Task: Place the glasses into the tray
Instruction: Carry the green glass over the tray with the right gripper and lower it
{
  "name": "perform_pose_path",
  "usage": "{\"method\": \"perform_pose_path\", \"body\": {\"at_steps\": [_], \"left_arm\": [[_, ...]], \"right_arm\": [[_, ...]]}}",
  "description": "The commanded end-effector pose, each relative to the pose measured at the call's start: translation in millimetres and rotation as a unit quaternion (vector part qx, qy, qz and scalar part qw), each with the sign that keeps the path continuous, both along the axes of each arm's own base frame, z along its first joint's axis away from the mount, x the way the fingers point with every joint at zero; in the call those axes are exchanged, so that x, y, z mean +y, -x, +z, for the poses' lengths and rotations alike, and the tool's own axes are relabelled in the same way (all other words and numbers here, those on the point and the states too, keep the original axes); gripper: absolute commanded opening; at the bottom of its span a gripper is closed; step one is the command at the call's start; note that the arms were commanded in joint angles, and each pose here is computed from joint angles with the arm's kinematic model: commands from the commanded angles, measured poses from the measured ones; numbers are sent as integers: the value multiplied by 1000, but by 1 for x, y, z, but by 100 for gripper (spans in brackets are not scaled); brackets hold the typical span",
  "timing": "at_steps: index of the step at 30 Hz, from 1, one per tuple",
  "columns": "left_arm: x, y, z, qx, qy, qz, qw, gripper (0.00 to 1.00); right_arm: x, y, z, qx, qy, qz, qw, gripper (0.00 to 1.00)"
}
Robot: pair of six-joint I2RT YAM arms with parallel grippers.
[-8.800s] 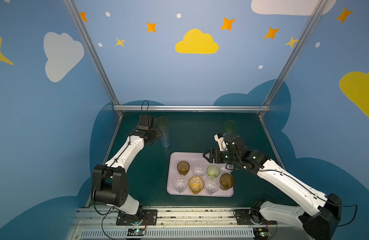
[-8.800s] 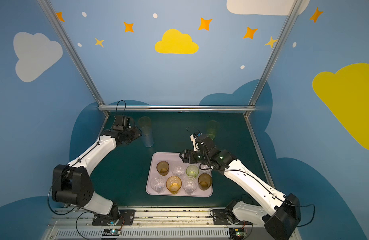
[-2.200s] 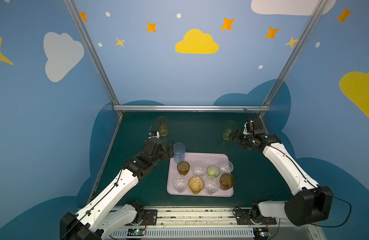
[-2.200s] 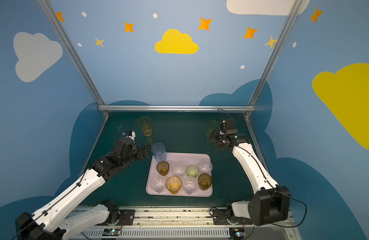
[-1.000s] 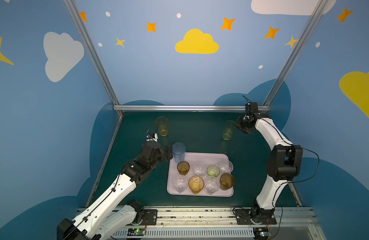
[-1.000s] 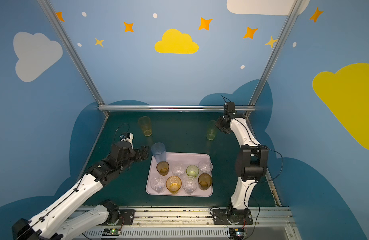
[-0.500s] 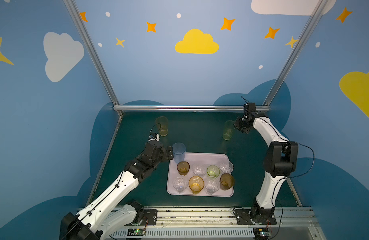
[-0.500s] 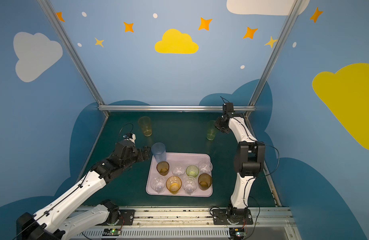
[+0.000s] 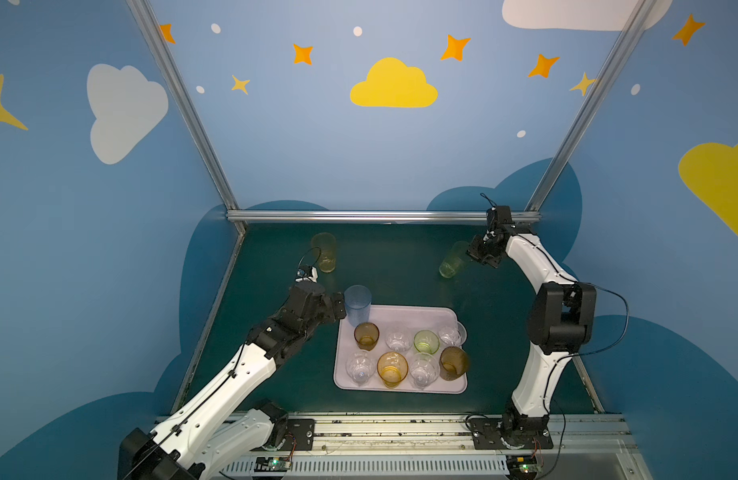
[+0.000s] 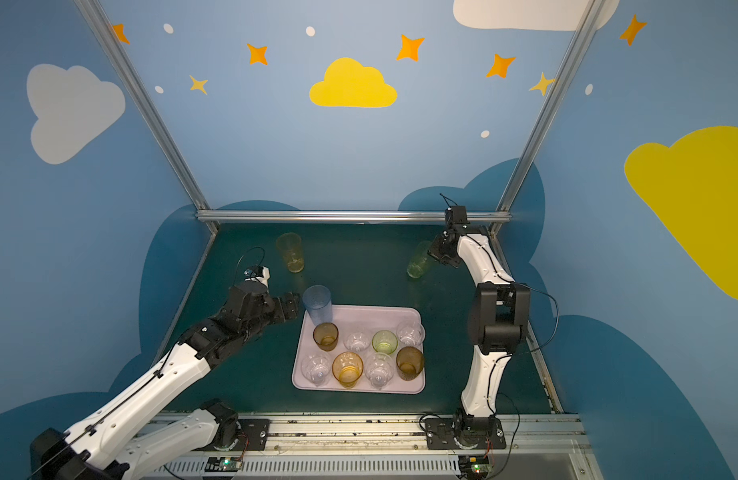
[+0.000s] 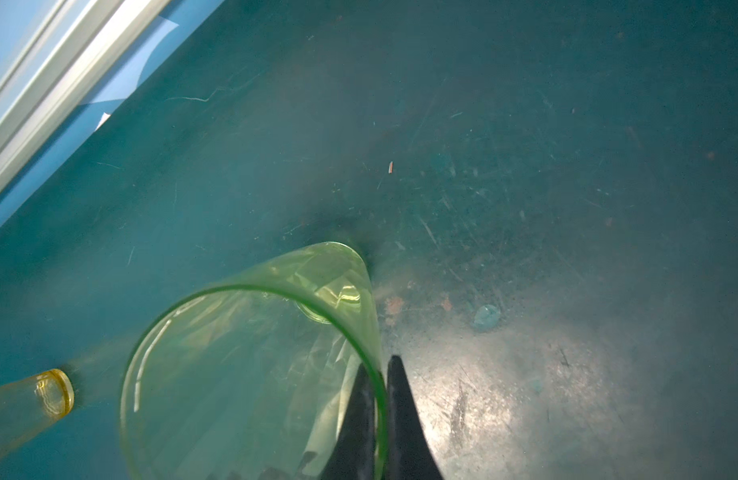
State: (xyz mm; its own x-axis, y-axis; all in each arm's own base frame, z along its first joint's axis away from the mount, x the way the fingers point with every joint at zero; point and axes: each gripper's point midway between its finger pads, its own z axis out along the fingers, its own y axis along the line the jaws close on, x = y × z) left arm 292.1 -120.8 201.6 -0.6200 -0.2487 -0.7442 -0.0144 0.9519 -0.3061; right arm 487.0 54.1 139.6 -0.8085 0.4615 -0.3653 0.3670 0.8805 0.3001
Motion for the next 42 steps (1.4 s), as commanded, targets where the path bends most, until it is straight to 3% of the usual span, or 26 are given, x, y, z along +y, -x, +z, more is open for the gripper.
{"method": "perform_pose_path", "body": {"at_steps": [1, 10, 23, 32, 42], "left_arm": [[-2, 3, 9, -6, 5, -8, 1000, 100], [-10, 9, 16, -18, 32, -26, 999, 100], [-18, 12, 22, -15, 53, -43, 998, 100], [-19, 22, 24, 0, 71, -46, 996, 100], [-15, 27, 25, 12, 67, -42, 997, 100]], "right_arm": [[4, 11, 18, -16, -10, 8, 1000, 0], [35, 63, 55, -59, -17, 46, 997, 0], [83, 142, 107, -133, -50, 137, 980, 0], [104, 176, 106, -131, -46, 179, 974, 0], [154, 188, 89, -95, -17, 259, 961, 0]]}}
